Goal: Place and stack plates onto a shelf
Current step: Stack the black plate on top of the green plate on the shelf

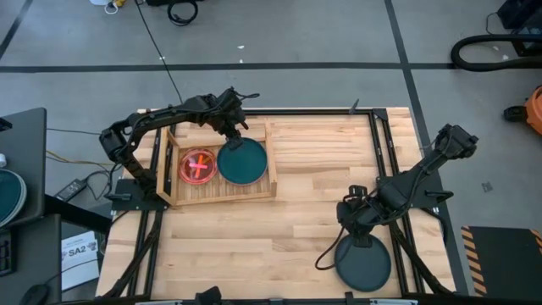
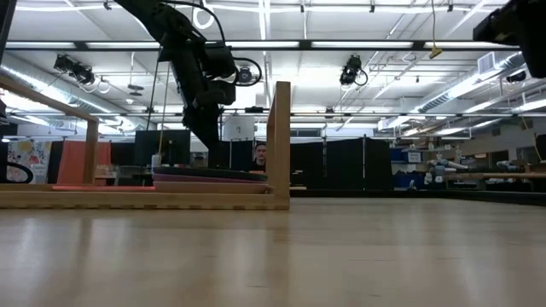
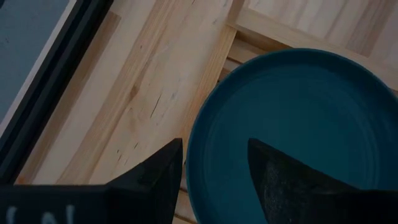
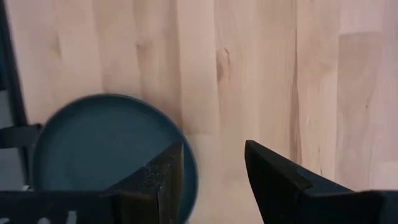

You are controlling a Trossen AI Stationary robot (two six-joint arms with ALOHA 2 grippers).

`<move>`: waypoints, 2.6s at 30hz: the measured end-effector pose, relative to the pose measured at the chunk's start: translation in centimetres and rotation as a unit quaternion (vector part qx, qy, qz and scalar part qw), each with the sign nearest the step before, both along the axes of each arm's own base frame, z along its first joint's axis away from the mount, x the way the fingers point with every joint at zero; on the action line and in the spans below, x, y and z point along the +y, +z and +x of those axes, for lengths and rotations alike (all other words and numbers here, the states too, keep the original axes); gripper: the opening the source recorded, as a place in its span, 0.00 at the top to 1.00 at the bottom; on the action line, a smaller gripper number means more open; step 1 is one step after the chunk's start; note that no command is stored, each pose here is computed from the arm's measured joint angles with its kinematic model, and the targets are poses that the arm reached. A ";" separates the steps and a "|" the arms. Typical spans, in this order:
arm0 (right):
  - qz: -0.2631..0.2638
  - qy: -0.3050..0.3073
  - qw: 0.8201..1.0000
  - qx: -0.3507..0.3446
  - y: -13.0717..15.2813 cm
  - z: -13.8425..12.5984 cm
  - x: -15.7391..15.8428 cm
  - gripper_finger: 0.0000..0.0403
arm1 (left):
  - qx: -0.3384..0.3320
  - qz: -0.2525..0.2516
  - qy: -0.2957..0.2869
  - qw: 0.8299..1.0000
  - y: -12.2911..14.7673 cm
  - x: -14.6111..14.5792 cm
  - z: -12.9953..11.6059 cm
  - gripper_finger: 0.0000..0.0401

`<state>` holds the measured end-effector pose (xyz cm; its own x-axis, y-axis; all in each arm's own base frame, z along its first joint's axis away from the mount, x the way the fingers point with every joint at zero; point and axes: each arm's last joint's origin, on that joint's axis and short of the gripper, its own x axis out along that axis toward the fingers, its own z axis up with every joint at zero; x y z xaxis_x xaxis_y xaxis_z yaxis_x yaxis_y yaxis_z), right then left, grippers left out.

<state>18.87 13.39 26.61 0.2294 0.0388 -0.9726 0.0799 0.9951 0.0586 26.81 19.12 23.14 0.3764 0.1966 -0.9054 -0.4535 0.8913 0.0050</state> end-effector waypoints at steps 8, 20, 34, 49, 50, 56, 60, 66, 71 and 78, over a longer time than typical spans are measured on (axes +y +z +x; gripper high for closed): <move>0.012 -0.007 0.999 0.029 -2.1 -0.3 -1.3 0.56 | 0.000 0.000 0.000 1.000 0.0 0.0 0.0 0.53; 0.124 -0.004 0.992 -0.008 -7.8 -2.2 -2.8 0.56 | 0.000 0.000 0.000 1.000 0.0 0.0 0.0 0.53; 0.180 -0.034 0.983 0.015 -13.5 -4.7 -3.3 0.56 | 0.000 0.000 0.000 1.000 0.0 0.0 0.0 0.53; 0.188 -0.077 0.979 0.025 -13.9 -5.0 -3.4 0.62 | 0.000 0.000 0.000 1.000 0.0 0.0 0.0 0.53; 0.188 -0.078 0.979 0.025 -13.9 -5.0 -3.4 0.64 | 0.000 0.000 0.000 1.000 0.0 0.0 0.0 0.53; 0.187 -0.071 0.980 0.021 -13.9 -5.0 -3.4 0.77 | 0.000 0.000 0.000 1.000 0.0 0.0 0.0 0.53; 0.186 -0.070 0.980 0.020 -13.9 -4.9 -3.4 0.85 | -0.001 -0.002 -0.002 1.000 0.6 -0.4 -0.3 0.53; 0.192 -0.067 0.979 0.000 -13.8 -4.7 -3.2 0.96 | 0.009 -0.030 0.021 0.999 1.9 -2.2 -1.1 0.53; 0.172 -0.089 0.980 -0.053 -13.6 -4.1 -3.2 0.96 | 0.023 -0.069 0.030 0.997 2.7 -4.9 -1.2 0.53; 0.150 -0.116 0.973 -0.133 -13.1 -3.2 -3.1 0.96 | 0.030 -0.102 0.041 0.994 3.3 -8.7 -0.5 0.53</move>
